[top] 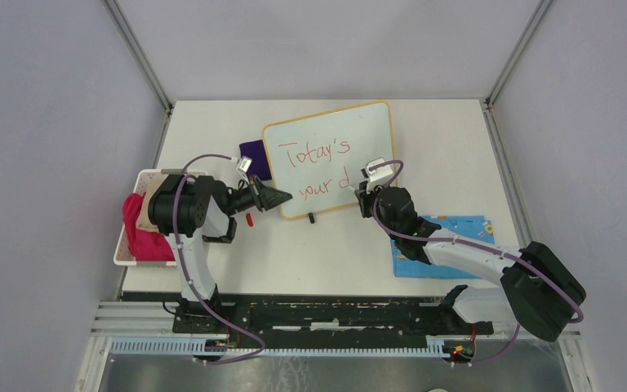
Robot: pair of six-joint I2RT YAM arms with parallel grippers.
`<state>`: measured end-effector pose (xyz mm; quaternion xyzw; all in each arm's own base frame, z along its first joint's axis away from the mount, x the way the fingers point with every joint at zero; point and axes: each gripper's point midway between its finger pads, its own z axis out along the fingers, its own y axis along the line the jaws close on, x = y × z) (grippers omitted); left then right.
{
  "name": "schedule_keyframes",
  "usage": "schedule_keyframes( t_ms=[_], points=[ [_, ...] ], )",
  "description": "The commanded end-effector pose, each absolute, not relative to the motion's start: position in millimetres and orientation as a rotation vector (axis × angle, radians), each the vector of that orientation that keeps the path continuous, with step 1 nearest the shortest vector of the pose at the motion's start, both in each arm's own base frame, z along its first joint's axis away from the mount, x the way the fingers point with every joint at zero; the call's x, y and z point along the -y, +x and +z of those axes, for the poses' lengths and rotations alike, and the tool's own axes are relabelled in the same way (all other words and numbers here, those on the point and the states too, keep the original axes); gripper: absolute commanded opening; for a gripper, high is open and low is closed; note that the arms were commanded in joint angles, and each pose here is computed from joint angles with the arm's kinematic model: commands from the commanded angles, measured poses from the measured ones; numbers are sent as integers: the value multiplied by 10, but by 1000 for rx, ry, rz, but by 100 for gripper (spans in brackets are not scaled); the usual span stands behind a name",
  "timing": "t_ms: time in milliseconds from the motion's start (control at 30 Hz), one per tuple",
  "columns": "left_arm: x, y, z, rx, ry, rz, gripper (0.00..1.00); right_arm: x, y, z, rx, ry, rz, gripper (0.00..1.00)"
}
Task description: Write a sentence on the whiteboard
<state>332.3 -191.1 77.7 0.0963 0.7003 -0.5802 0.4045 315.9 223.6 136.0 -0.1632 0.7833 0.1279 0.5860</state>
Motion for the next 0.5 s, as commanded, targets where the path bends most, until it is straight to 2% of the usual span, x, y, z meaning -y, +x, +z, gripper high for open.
schedule_keyframes(
  t_ms=[0, 467],
  points=[
    [1914, 3354, 890, -1684, 262, -1451, 2, -2172, 3270, 1645, -1757, -318, 271, 0],
    [1913, 3351, 890, -1684, 261, -1451, 2, -2079, 3268, 1811, -1715, -272, 269, 0]
  ],
)
